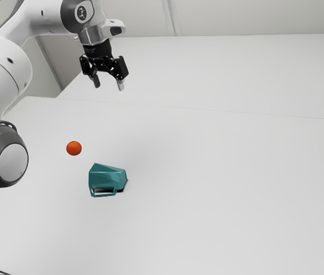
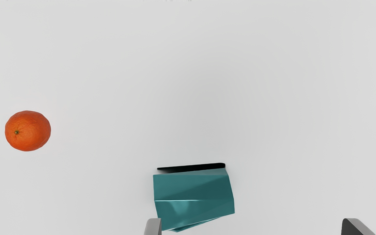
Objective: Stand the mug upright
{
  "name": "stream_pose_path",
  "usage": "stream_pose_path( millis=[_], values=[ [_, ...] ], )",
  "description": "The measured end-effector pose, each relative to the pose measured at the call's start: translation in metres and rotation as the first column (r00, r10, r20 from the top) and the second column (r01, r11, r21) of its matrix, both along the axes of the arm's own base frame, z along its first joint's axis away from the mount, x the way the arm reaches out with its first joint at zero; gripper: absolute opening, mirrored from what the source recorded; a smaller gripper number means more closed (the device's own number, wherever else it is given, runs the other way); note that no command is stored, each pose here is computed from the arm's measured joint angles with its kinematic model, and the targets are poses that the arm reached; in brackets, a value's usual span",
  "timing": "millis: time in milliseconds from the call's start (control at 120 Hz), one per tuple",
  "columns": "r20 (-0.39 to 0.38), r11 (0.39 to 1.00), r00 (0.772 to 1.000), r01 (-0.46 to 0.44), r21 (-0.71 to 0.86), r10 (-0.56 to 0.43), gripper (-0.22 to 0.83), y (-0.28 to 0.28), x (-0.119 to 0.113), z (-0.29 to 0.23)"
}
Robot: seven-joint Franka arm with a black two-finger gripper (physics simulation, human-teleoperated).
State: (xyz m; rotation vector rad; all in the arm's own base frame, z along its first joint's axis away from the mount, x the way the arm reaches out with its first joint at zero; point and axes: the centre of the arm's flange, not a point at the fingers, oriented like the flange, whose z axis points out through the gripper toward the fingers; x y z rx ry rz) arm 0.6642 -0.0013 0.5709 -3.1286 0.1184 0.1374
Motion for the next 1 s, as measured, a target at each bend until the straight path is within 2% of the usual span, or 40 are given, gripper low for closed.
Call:
stream_pose_path(
  millis=[192, 267, 408, 525, 650, 708, 1000],
  values=[
    [0.001, 1.000, 1.000, 0.005, -0.001, -0.005, 0.62, -0.002, -0.001, 0.001],
    [-0.018, 1.000, 1.000, -0.003, -0.011, 0.003, 0.61, 0.003, -0.009, -0.002],
    [-0.127, 0.991, 0.989, -0.092, -0.095, 0.080, 0.61, 0.030, -0.073, -0.028],
    [-0.165, 0.975, 0.976, -0.165, -0.148, 0.140, 0.62, 0.057, -0.122, -0.064],
    [-0.137, 0.955, 0.974, -0.208, -0.210, 0.182, 0.62, 0.084, -0.160, -0.089],
    [-0.121, 0.948, 0.975, -0.210, -0.238, 0.186, 0.62, 0.090, -0.171, -0.101],
    [-0.028, 0.929, 0.989, -0.146, -0.341, 0.145, 0.62, 0.098, -0.180, -0.146]
  ],
)
